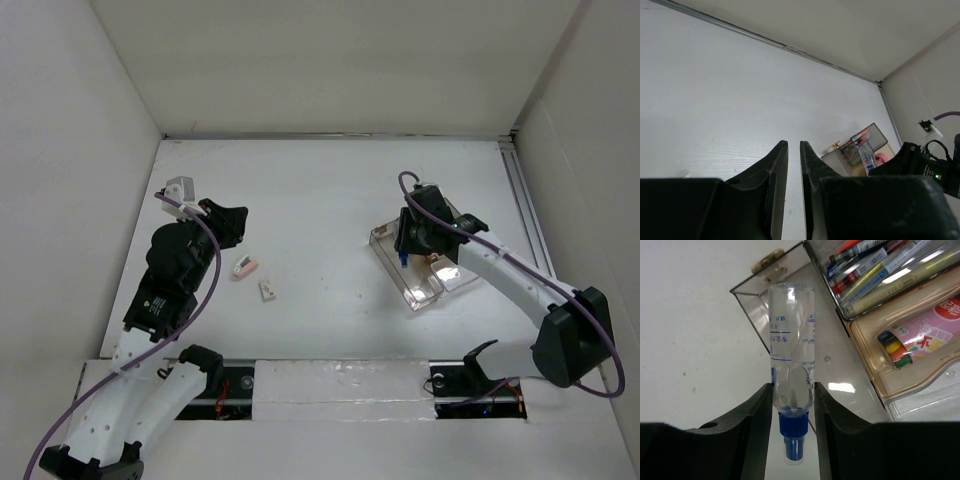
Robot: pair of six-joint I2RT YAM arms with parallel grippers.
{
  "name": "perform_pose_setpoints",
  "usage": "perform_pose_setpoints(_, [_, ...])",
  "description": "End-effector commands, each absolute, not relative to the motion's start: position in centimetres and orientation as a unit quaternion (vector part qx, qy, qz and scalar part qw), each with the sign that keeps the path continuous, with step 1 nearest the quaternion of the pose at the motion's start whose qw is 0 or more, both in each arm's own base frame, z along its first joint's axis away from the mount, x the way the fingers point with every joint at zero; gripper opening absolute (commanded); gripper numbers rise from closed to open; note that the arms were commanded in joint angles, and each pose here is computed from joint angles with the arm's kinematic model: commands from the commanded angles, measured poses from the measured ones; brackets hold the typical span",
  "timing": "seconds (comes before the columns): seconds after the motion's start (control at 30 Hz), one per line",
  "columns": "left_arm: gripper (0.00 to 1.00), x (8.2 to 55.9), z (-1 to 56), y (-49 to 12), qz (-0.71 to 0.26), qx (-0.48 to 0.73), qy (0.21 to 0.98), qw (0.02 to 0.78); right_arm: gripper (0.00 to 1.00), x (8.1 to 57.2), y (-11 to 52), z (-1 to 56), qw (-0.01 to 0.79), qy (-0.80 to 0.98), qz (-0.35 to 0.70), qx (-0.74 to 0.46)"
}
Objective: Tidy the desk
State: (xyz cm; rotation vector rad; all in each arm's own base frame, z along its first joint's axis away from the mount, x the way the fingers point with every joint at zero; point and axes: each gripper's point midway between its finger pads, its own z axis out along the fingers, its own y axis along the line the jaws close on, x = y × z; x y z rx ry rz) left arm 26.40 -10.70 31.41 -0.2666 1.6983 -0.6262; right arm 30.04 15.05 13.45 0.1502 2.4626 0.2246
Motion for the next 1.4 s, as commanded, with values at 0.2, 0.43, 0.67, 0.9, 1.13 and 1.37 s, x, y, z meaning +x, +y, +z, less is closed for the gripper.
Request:
perform_pose_setpoints(0.2, [0.12,26.4,34.5,-10.7,-0.284,-0.108,0.706,0.639,0.26,29.6,15.5,14.2,0.305,0.949,0.073,0.033])
perform_pose_setpoints(0.43, [0.12,26.4,34.5,-10.6,-0.283,-0.108,0.706,0.641,0.36,29.9,15.1,13.0,0.290,0.955,0.048,0.036])
perform_pose_setpoints(0.67, [0.12,26.5,34.4,-10.6,-0.281,-0.108,0.707,0.640,0.61,30.4,14.5,14.1,0.316,0.946,0.040,0.054])
perform_pose_setpoints(0.9, [0.12,26.8,34.1,-10.8,-0.279,-0.105,0.712,0.636,0.52,30.0,16.2,20.7,0.411,0.900,0.134,0.049])
perform_pose_setpoints(1.13, [0.16,27.8,31.6,-12.0,-0.267,-0.070,0.743,0.610,0.00,27.1,21.4,26.4,0.485,0.817,0.312,-0.011])
perform_pose_setpoints(1.37, [0.17,28.8,29.5,-11.9,-0.240,-0.069,0.768,0.590,0.11,25.2,26.8,25.8,0.443,0.809,0.376,-0.085])
